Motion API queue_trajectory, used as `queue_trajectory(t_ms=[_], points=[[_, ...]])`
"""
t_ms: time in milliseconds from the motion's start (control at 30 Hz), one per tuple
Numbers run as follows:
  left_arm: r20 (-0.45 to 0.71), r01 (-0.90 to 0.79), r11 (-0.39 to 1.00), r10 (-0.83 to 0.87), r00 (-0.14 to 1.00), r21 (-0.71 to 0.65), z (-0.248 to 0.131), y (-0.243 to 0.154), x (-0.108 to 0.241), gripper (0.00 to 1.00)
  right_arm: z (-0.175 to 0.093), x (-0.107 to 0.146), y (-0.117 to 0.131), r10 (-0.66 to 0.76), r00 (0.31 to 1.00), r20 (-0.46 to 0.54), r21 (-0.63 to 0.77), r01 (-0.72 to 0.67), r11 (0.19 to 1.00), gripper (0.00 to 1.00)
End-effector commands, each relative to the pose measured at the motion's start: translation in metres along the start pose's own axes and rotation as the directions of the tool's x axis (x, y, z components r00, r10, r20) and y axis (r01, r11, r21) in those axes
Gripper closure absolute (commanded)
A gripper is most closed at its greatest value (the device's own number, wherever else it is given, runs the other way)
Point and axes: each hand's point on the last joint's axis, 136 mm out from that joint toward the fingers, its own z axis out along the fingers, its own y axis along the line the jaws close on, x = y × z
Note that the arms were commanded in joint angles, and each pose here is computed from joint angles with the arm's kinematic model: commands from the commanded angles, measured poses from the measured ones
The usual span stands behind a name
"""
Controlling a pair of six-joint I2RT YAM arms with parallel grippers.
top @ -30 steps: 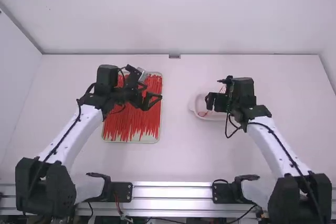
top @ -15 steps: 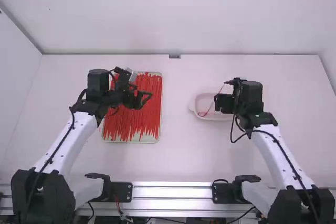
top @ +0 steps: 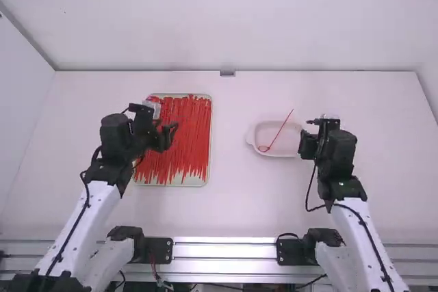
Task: Fasten the cable tie
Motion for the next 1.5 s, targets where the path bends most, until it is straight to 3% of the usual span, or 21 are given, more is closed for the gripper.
queue_trajectory(t_ms=[0, 333, 567, 800, 900, 1467], points=[[0.008, 0.004, 0.994, -0.003, 1.0, -0.106, -0.009, 0.015, 0.013, 0.44, -0.005, 0.02, -0.001, -0.004, 1.0, -0.006, 0.009, 0.004, 1.0, 0.45], [0.008, 0.006, 0.94, -0.003, 1.0, -0.34, -0.034, 0.048, 0.074, 0.69, -0.014, 0.082, -0.001, -0.004, 1.0, -0.006, 0.009, 0.004, 1.0, 0.7], [0.008, 0.006, 0.921, -0.003, 1.0, -0.388, -0.041, 0.055, 0.111, 0.82, -0.014, 0.116, -0.001, -0.004, 1.0, -0.001, 0.009, 0.004, 1.0, 0.83], [0.008, 0.006, 0.921, -0.003, 1.0, -0.388, -0.039, 0.055, 0.145, 0.95, -0.023, 0.088, -0.001, -0.007, 0.992, 0.126, 0.009, 0.006, 1.0, 0.96], [0.048, 0.006, 0.921, 0.013, 0.999, -0.388, -0.042, 0.054, 0.137, 1.0, -0.027, 0.078, -0.001, -0.009, 0.985, 0.173, 0.009, 0.007, 1.0, 1.0], [0.256, 0.006, 0.921, 0.102, 0.961, -0.388, -0.062, 0.046, 0.089, 1.0, -0.052, 0.036, 0.0, -0.014, 0.924, 0.381, 0.01, 0.01, 1.0, 1.0]])
